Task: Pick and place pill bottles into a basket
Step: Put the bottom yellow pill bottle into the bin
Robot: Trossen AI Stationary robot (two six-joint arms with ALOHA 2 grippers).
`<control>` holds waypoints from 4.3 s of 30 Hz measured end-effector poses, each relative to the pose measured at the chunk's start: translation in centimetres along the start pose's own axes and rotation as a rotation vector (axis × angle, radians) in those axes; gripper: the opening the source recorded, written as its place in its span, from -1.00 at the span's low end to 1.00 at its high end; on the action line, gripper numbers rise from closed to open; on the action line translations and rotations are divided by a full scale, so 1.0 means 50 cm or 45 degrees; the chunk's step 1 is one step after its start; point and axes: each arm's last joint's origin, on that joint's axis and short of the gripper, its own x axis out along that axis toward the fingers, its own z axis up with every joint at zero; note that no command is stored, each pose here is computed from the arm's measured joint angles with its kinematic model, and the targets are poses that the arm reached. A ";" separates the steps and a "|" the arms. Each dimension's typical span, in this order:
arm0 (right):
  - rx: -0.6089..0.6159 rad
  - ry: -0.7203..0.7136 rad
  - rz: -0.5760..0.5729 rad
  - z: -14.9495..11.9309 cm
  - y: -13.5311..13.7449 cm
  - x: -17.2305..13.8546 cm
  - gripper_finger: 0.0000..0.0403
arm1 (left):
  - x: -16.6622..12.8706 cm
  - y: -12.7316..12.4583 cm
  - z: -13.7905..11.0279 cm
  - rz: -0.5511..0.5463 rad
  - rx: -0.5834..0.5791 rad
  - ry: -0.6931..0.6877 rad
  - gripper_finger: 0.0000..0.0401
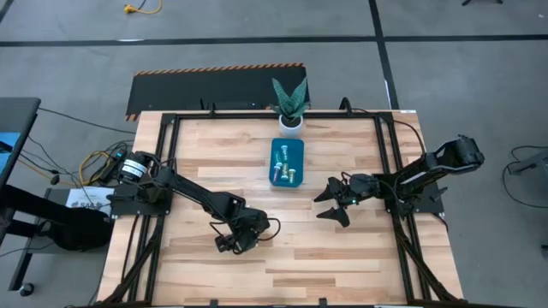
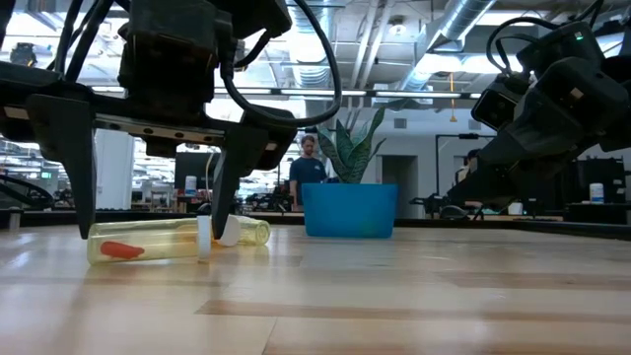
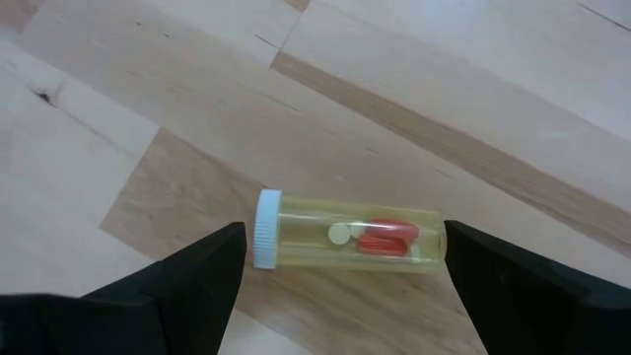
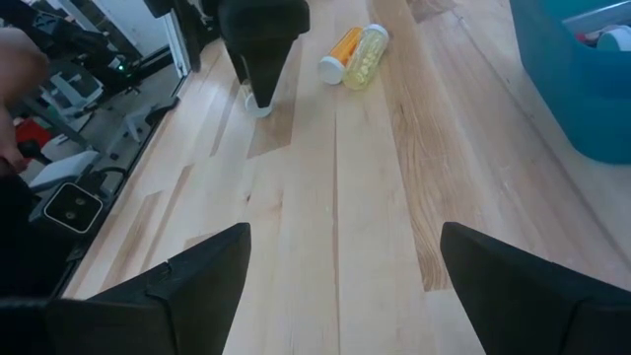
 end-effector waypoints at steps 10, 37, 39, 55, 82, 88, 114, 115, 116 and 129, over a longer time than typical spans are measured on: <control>0.000 0.003 -0.001 0.000 0.000 0.000 0.62 | 0.000 0.003 0.003 0.022 0.042 -0.015 0.64; 0.006 0.024 -0.039 -0.004 -0.004 0.000 0.62 | 0.036 0.011 -0.007 -0.028 0.066 -0.051 0.64; 0.006 0.024 -0.039 -0.004 -0.004 0.000 0.62 | 0.036 0.011 -0.006 -0.030 0.067 -0.060 0.64; 0.006 0.023 -0.038 -0.004 -0.004 0.000 0.62 | 0.038 0.012 -0.001 -0.057 0.079 -0.125 0.64; 0.004 0.023 -0.038 -0.004 -0.004 0.000 0.62 | 0.029 0.022 0.014 -0.022 0.022 -0.126 0.51; 0.002 0.024 -0.038 -0.004 -0.003 0.000 0.62 | 0.016 0.033 0.032 -0.011 0.002 -0.128 0.36; 0.005 0.028 -0.033 -0.005 -0.003 0.000 0.62 | -0.287 0.259 0.043 0.736 -0.430 0.231 0.47; 0.006 0.031 -0.034 -0.005 -0.003 0.000 0.62 | -0.302 0.272 0.028 0.776 -0.457 0.237 0.48; 0.006 0.034 -0.035 -0.006 -0.003 0.000 0.62 | -0.315 0.285 0.014 0.823 -0.483 0.238 0.49; -0.005 0.134 -0.076 -0.021 -0.010 -0.001 0.62 | -0.411 0.398 -0.174 0.970 -0.847 -0.055 0.44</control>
